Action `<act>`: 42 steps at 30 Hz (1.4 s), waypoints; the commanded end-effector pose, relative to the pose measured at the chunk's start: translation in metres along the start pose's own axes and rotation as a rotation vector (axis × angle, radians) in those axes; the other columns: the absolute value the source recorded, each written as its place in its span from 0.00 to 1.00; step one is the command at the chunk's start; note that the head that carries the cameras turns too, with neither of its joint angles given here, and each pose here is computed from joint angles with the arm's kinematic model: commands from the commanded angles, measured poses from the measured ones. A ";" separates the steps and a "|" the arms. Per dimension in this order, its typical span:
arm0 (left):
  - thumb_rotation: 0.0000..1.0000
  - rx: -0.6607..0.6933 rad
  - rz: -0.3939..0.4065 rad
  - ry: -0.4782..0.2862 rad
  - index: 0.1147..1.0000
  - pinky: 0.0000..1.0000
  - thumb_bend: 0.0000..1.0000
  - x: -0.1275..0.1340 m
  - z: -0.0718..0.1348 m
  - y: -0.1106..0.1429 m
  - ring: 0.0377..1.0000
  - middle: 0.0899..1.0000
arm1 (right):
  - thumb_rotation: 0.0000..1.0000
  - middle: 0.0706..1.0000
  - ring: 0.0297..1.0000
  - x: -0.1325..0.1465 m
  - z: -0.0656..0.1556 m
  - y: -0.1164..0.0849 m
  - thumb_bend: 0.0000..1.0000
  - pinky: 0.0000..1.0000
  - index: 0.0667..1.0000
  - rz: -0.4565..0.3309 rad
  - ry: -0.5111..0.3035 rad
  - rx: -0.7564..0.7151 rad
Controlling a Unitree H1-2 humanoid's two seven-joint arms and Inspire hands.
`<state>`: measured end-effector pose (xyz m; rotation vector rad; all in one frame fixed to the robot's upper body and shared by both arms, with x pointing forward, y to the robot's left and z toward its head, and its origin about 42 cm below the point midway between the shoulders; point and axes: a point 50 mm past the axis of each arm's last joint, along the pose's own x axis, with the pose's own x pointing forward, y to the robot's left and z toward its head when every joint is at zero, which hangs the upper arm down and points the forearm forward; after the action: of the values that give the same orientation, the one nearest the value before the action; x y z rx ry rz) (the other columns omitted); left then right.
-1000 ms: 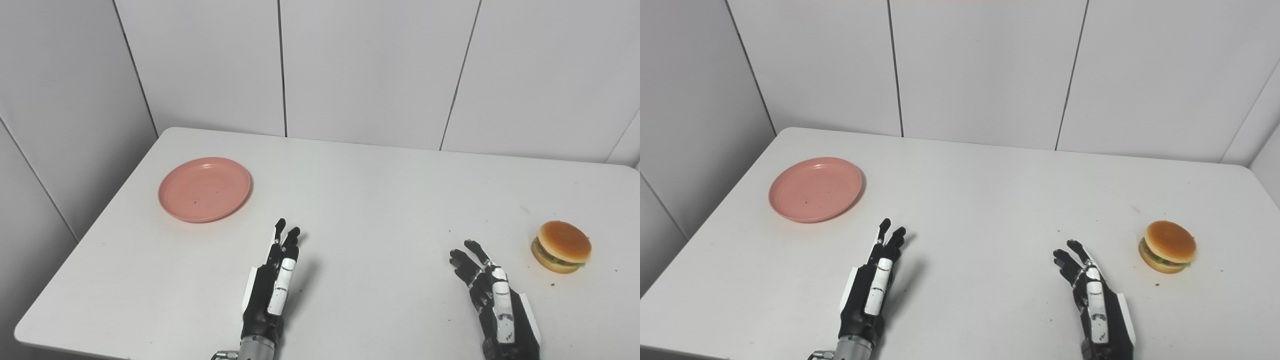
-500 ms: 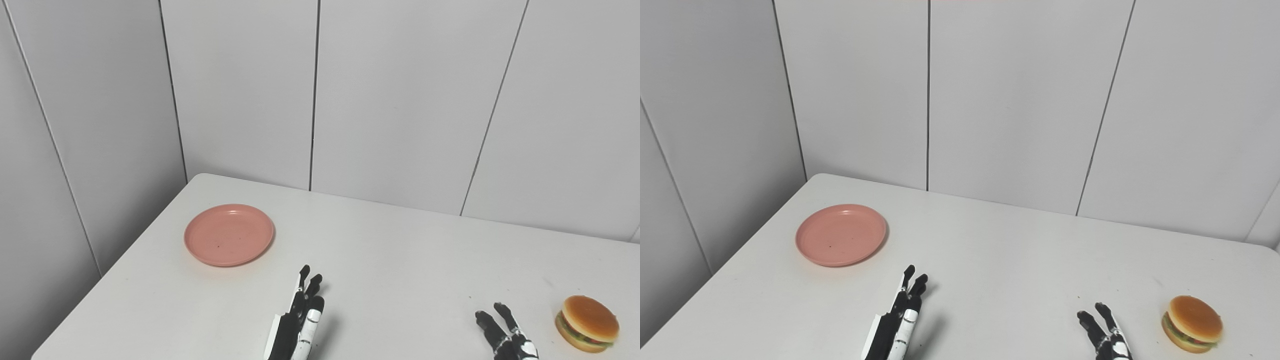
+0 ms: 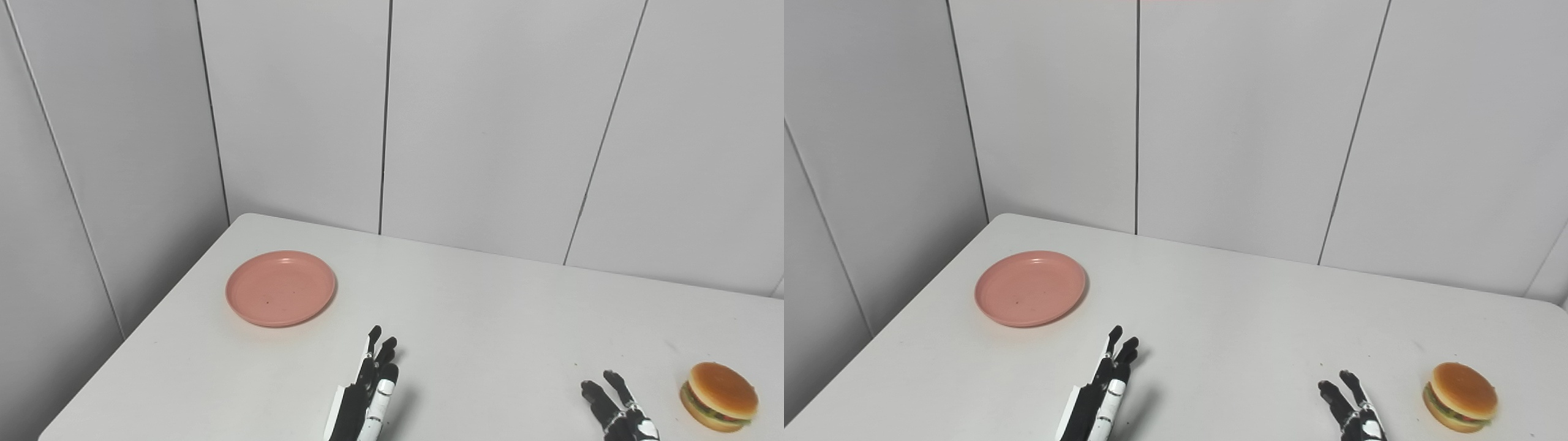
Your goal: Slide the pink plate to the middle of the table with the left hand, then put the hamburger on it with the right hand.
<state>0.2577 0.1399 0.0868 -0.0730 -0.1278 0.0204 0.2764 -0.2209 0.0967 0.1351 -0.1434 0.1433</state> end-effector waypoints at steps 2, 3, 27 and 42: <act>0.91 -0.010 -0.014 0.060 1.00 1.00 0.59 0.000 -0.012 0.002 0.96 0.94 | 1.00 0.81 0.87 -0.006 -0.030 -0.017 0.76 0.97 0.90 -0.056 0.143 -0.021; 0.91 -0.011 -0.011 0.053 1.00 1.00 0.61 0.001 -0.010 0.004 0.96 0.93 | 1.00 0.81 0.86 -0.006 -0.030 -0.015 0.76 0.96 0.89 -0.055 0.143 -0.019; 0.89 0.050 0.007 -0.350 0.79 0.91 0.92 0.111 0.125 0.058 0.88 0.85 | 1.00 0.78 0.84 -0.003 -0.033 0.003 0.78 0.91 0.86 -0.059 0.147 -0.014; 0.91 0.162 0.095 -0.417 0.82 0.92 0.96 0.166 0.153 0.141 0.87 0.85 | 1.00 0.78 0.84 -0.001 -0.036 0.005 0.76 0.91 0.85 -0.057 0.154 -0.007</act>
<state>0.3867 0.2921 0.2148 0.0777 -0.4110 0.1514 0.2788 -0.2100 0.0981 0.1134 -0.1450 0.1216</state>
